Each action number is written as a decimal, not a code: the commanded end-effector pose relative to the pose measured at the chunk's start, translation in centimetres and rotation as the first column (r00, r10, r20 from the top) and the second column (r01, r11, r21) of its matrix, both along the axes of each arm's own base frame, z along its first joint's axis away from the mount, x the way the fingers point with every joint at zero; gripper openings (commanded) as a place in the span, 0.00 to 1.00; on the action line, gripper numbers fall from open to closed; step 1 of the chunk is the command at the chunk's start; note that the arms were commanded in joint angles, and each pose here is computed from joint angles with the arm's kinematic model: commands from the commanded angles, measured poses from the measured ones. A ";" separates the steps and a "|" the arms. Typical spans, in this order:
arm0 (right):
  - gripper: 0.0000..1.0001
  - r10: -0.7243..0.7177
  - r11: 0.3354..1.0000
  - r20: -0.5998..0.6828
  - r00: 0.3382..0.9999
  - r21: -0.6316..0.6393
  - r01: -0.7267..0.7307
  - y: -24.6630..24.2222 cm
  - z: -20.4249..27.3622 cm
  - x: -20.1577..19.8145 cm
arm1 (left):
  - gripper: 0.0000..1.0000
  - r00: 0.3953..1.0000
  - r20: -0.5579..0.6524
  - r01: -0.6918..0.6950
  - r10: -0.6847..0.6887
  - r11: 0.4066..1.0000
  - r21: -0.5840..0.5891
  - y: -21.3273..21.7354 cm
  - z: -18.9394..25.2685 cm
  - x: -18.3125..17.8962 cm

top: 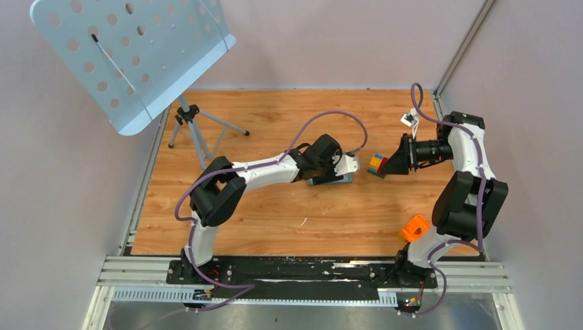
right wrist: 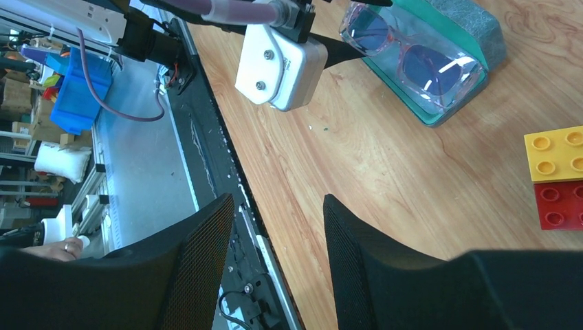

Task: Organize the sunglasses
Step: Place the sunglasses in the sunglasses case.

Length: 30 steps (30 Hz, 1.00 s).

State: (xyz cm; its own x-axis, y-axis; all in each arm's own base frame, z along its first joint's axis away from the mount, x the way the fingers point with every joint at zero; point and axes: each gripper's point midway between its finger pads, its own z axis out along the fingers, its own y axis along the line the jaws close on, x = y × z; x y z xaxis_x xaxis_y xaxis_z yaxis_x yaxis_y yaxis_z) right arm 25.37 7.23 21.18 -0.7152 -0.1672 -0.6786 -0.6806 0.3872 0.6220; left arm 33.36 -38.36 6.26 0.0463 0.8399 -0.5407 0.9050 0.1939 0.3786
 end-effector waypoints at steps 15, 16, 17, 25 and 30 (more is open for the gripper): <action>0.55 -0.008 0.999 -0.040 0.999 0.051 0.010 0.3 0.1 -1.1 | 0.27 0.997 -0.062 0.041 -0.038 0.998 0.044 1.2 -2.4 -0.5; 0.55 -0.007 0.999 -0.040 0.999 0.050 0.009 0.3 0.1 -1.1 | 0.27 0.997 -0.063 0.040 -0.037 0.998 0.046 1.2 -2.5 -0.5; 0.55 -0.007 0.999 -0.040 0.999 0.050 0.009 0.3 0.1 -1.1 | 0.27 0.997 -0.064 0.038 -0.035 0.998 0.047 1.3 -2.5 -0.5; 0.55 -0.005 0.999 -0.040 0.999 0.050 0.007 0.3 0.0 -1.1 | 0.41 0.999 -0.046 0.015 -0.013 0.998 0.063 1.9 -2.9 -0.1; 0.55 -0.004 0.999 -0.044 0.999 0.051 0.006 0.3 -0.2 -1.2 | 0.47 1.000 -0.004 -0.002 0.002 0.997 0.073 2.2 -2.4 0.6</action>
State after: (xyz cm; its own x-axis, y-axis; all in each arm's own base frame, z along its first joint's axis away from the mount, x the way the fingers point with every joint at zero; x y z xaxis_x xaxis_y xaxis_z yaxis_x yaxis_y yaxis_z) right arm 24.94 7.40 20.64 -0.7226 -0.1644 -0.6714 -0.6751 0.3767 0.6343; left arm 33.34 -36.79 4.11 0.0424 0.8681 -0.4945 0.9194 0.1598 0.3594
